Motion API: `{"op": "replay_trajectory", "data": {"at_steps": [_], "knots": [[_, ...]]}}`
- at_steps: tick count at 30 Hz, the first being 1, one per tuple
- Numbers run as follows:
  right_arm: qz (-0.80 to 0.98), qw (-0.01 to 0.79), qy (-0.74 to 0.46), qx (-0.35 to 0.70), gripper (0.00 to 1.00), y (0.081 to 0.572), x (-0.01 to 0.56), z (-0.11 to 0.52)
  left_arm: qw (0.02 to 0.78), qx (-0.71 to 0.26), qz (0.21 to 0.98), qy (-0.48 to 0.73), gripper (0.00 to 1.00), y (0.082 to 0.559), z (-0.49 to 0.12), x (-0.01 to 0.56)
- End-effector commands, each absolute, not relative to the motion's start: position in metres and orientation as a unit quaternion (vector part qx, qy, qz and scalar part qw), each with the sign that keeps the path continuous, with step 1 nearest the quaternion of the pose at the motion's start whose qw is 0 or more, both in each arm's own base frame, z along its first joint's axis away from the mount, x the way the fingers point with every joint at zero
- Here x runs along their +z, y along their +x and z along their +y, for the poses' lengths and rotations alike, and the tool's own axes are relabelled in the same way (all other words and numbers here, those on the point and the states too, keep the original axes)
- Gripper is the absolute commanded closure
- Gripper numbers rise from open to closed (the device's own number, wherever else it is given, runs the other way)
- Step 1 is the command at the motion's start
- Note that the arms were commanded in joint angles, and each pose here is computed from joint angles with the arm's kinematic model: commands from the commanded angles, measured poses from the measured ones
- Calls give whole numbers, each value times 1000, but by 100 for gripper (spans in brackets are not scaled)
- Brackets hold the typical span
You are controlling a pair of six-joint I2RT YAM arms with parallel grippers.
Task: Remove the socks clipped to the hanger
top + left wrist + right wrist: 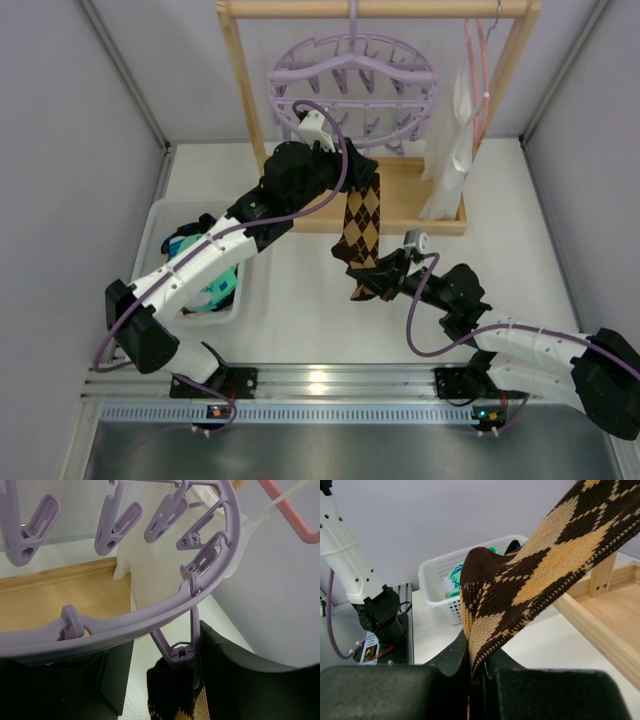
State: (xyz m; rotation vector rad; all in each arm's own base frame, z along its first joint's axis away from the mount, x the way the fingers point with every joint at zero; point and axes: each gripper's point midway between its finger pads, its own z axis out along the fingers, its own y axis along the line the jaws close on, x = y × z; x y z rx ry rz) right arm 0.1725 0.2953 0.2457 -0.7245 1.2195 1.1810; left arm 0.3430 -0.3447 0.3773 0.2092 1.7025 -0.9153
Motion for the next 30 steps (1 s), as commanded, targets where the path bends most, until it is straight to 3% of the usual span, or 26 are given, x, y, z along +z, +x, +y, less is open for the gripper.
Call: {"op": "replay_trajectory", "data": {"at_steps": [1,13,24,27,30], "knots": [[512,598,-330,521,100,161,244,298,608,-413,672,89,43,347,-346,425],[515,592,-332,523,100,158,238,299,615,-415,665,88,42,353,-350,430],[517,592,-332,521,100,159,235,298,620,-409,663,88,89,357,-351,432],[520,591,-331,521,100,159,233,298,620,-409,664,88,89,358,-351,431],[527,588,-326,520,100,159,228,295,612,-410,670,92,78,356,-353,423]]}}
